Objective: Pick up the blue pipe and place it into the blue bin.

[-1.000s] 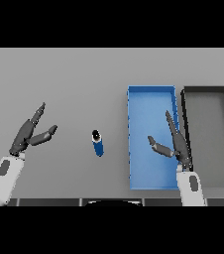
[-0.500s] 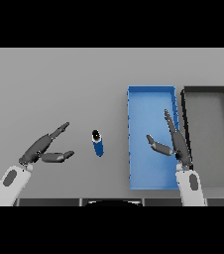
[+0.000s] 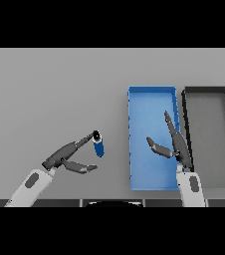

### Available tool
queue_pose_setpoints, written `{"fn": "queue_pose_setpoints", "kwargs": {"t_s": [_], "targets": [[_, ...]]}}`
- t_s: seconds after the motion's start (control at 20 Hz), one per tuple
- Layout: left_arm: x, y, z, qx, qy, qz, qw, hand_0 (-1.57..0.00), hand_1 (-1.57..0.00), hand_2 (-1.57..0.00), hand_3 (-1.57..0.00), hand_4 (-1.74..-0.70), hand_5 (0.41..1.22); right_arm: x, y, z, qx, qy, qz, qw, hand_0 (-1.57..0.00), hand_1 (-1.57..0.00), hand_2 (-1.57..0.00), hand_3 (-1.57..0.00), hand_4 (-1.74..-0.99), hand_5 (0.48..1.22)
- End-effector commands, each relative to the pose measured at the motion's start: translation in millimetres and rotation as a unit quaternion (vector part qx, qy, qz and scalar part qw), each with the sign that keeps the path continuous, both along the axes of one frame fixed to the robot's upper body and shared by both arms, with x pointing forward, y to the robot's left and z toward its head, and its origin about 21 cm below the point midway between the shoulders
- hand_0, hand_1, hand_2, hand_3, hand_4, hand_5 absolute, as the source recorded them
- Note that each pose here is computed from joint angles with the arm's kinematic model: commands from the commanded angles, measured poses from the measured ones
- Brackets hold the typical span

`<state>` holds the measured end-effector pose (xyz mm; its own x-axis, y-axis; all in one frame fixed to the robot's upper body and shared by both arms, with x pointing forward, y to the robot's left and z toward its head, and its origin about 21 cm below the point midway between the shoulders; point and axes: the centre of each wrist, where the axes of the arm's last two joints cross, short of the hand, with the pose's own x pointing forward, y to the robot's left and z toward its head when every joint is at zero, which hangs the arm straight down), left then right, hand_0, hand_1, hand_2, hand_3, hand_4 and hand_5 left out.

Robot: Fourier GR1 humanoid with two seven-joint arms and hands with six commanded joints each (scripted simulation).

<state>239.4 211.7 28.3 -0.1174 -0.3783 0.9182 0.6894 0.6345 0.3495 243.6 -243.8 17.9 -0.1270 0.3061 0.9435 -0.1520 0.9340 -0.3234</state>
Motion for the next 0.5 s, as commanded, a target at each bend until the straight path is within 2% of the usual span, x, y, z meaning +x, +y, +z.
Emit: {"fn": "queue_pose_setpoints", "kwargs": {"t_s": [0.0,0.3,0.35,0.45], "targets": [[4.0,-2,-2,-0.003,-0.005,0.001,1.0,0.0,0.0,0.0,0.0,-1.15,0.486,0.4,0,0,0.006,0.002,-0.002,1.0,0.0,0.0,0.0,0.0,-1.211,0.56],[17.9,-28,-30,-0.026,0.013,0.023,0.999,0.0,0.0,0.0,0.0,-1.13,0.493,-2.1,-3,-1,0.008,0.002,-0.004,1.0,0.0,0.0,0.0,0.0,-1.203,0.551],[14.2,-34,-36,-0.035,0.019,0.02,0.999,0.0,0.0,0.0,0.0,-1.14,0.495,-1.6,-5,-1,0.009,0.001,-0.006,1.0,0.0,0.0,0.0,0.0,-1.2,0.549],[20.6,-40,-42,-0.028,0.011,0.028,0.999,0.0,0.0,0.0,0.0,-1.12,0.494,-4.0,0,-2,0.014,0.002,-0.003,1.0,0.0,0.0,0.0,0.0,-1.201,0.548]]}}
